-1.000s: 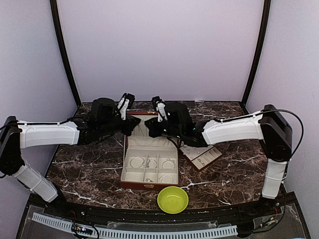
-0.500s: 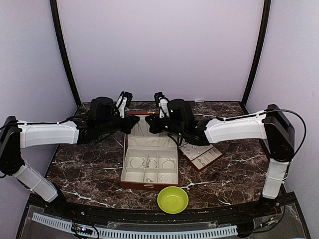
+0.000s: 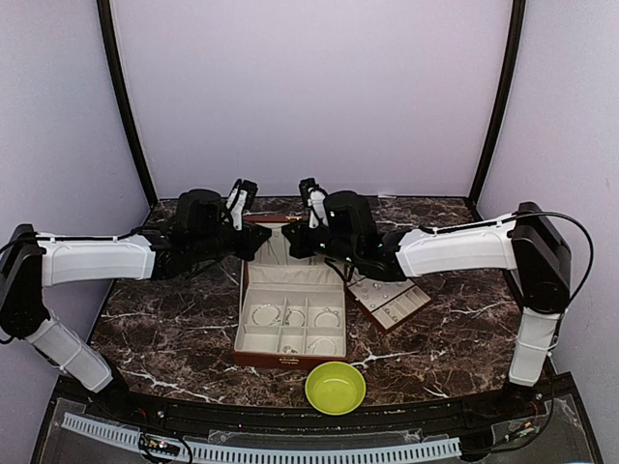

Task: Organize the mixed jewelry
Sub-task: Hang the necklace on the necklace hanger, then pick up the compartment layer from the center of the board.

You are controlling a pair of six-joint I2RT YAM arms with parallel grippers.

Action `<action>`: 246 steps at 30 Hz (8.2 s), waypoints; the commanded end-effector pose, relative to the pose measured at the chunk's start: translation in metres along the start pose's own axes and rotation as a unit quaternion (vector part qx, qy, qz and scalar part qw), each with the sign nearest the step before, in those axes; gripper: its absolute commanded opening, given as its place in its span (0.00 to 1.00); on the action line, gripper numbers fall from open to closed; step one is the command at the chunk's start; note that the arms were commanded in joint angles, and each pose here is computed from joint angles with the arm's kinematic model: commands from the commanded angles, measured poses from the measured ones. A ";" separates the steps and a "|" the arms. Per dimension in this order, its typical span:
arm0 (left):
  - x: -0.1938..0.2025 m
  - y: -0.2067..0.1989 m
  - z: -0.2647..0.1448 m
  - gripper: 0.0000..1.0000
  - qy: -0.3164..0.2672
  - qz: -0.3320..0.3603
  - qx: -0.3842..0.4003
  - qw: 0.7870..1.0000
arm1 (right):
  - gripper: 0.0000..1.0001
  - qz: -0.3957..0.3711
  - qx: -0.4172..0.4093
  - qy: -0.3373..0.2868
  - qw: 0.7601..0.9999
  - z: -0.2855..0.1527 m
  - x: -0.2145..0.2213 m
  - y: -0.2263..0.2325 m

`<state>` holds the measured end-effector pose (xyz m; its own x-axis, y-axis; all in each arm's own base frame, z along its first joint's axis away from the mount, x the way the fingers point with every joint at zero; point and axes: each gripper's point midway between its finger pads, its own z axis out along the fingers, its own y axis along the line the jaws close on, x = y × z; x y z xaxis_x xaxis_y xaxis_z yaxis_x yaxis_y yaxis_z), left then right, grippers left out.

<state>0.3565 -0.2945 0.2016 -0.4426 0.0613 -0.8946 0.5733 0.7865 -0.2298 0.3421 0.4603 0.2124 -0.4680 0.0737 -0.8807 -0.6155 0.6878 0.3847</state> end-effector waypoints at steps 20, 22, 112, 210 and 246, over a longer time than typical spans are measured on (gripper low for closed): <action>-0.002 -0.001 0.004 0.00 0.007 -0.012 0.006 1.000 | 0.00 0.002 0.004 0.001 1.000 0.013 -0.004 -0.004; -0.002 -0.001 0.004 0.00 0.007 -0.013 0.007 1.000 | 0.00 0.002 0.004 0.001 1.000 0.014 -0.003 -0.004; -0.026 0.086 -0.138 0.77 -0.050 0.045 -0.159 0.985 | 0.46 0.128 0.300 0.152 0.933 -0.238 0.086 -0.213; -0.014 0.075 -0.135 0.77 -0.037 0.016 -0.122 0.992 | 0.11 0.273 0.468 0.197 0.817 -0.229 0.160 -0.330; -0.010 0.071 -0.131 0.77 -0.030 0.013 -0.108 0.994 | 0.00 0.252 0.441 0.188 0.841 -0.280 0.116 -0.332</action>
<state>0.3117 -0.1590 0.2512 -0.3676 0.0529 -0.9285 0.4216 0.8994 -0.1156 0.3190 0.0336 0.0524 -0.7786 0.4157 -0.4701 0.4023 0.9056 0.1345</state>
